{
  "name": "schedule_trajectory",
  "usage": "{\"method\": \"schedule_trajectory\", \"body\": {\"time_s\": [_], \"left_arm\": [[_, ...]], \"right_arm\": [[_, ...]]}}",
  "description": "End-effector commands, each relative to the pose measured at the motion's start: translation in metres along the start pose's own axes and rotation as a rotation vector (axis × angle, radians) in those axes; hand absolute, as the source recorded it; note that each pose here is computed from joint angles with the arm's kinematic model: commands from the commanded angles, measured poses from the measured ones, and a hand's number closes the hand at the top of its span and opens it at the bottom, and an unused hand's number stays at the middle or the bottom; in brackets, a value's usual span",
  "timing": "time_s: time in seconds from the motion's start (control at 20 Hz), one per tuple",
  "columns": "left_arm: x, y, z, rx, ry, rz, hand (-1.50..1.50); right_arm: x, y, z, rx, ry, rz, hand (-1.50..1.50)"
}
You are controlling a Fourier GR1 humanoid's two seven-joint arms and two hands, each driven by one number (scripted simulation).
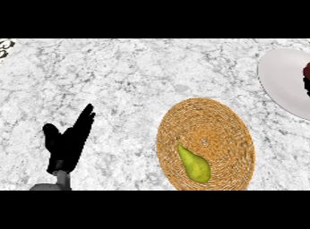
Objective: Pick the bell pepper from the placemat and place it in the plate
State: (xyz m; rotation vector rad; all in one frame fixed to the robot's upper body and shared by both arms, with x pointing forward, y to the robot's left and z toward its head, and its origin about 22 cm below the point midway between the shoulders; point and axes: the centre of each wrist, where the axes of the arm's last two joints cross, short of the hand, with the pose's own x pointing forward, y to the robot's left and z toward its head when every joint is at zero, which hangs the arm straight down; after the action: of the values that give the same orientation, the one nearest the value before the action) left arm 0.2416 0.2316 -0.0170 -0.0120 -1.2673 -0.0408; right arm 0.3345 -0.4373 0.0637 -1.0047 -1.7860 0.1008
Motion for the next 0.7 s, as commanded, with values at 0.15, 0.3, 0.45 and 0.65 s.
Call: {"method": "schedule_trajectory", "body": {"time_s": [0.15, 0.3, 0.45, 0.65], "left_arm": [[-0.006, -0.011, -0.001, -0.013, 0.057, 0.002, 0.0], [-0.008, -0.015, -0.007, -0.025, 0.044, -0.004, 0.0], [0.003, -0.014, -0.011, -0.055, 0.028, -0.017, 0.0], [-0.01, -0.026, -0.008, -0.061, 0.034, -0.016, 0.0]], "right_arm": [[-0.019, -0.009, -0.023, -0.026, -0.009, 0.001, 1.5], [-0.026, -0.026, -0.025, 0.103, 0.193, 0.131, 1.5], [-0.024, -0.006, -0.022, 0.235, 0.193, 0.244, -1.5], [-0.018, 0.001, -0.029, 0.304, 0.188, 0.14, -1.5]]}}
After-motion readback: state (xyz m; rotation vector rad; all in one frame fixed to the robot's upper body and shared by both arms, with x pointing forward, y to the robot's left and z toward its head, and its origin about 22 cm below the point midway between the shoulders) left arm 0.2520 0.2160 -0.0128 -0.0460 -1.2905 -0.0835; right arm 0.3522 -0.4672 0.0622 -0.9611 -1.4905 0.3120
